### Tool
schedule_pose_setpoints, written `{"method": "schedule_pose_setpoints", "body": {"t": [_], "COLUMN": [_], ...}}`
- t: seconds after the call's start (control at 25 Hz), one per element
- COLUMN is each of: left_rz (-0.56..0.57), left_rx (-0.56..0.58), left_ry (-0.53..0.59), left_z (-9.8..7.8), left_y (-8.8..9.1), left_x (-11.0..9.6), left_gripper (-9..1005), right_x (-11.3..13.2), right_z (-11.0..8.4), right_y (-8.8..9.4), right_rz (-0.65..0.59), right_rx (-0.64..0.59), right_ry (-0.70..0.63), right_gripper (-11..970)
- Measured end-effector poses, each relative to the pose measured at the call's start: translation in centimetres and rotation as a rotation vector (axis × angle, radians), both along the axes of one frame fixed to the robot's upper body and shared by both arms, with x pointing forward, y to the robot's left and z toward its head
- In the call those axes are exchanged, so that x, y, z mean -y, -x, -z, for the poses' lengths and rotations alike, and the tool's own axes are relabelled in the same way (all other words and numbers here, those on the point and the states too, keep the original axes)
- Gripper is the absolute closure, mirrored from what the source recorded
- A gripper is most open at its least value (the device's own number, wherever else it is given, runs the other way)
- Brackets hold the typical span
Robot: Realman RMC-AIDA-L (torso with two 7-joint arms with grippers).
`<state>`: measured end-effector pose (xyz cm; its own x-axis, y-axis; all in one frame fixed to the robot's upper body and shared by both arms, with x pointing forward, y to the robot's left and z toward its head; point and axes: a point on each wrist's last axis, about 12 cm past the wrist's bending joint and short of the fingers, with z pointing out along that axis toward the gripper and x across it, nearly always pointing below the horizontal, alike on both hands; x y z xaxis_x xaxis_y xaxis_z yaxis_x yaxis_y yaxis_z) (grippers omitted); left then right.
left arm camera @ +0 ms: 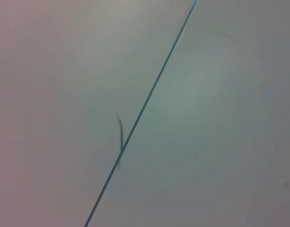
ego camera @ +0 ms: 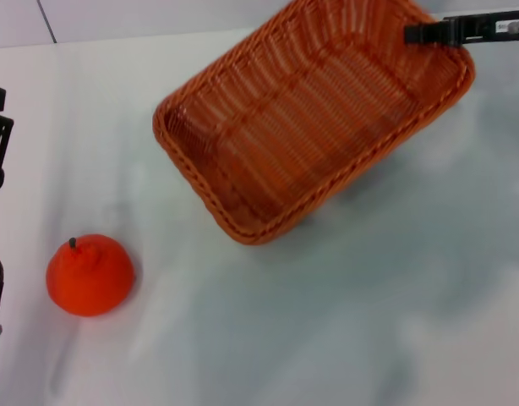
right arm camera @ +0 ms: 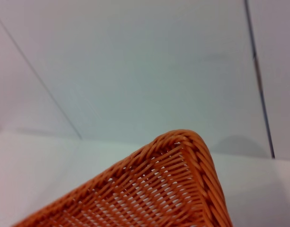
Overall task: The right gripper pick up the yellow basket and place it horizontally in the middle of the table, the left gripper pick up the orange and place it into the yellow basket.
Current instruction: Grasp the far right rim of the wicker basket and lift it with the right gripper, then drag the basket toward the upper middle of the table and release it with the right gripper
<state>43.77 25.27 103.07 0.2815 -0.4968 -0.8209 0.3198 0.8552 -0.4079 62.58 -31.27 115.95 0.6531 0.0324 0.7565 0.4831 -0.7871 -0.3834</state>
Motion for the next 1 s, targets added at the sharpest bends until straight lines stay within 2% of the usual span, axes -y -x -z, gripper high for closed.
{"method": "schedule_pose_setpoints", "body": {"t": [0.24, 0.4, 0.56, 0.8, 1.0], "left_rz": [0.007, 0.009, 0.013, 0.024, 0.036], "left_rx": [0.002, -0.002, -0.007, -0.016, -0.024], "left_ry": [-0.001, -0.002, -0.003, -0.007, -0.011], "left_z": [-0.1, -0.1, -0.1, -0.1, 0.0], "left_y": [-0.4, -0.5, -0.7, -1.0, -1.4], "left_x": [0.1, 0.2, 0.3, 0.5, 0.7], "left_gripper": [134, 134, 134, 134, 134], "right_x": [1.2, 1.3, 1.1, 0.3, -1.4], "right_z": [0.5, 1.5, 3.0, 5.9, 7.7], "right_y": [1.3, 1.9, 2.4, 3.2, 3.9], "right_rz": [0.045, 0.07, 0.112, 0.241, 0.292], "right_rx": [0.042, 0.045, 0.027, 0.004, -0.021], "right_ry": [-0.189, -0.3, -0.405, -0.577, -0.632], "right_gripper": [777, 777, 777, 776, 777]}}
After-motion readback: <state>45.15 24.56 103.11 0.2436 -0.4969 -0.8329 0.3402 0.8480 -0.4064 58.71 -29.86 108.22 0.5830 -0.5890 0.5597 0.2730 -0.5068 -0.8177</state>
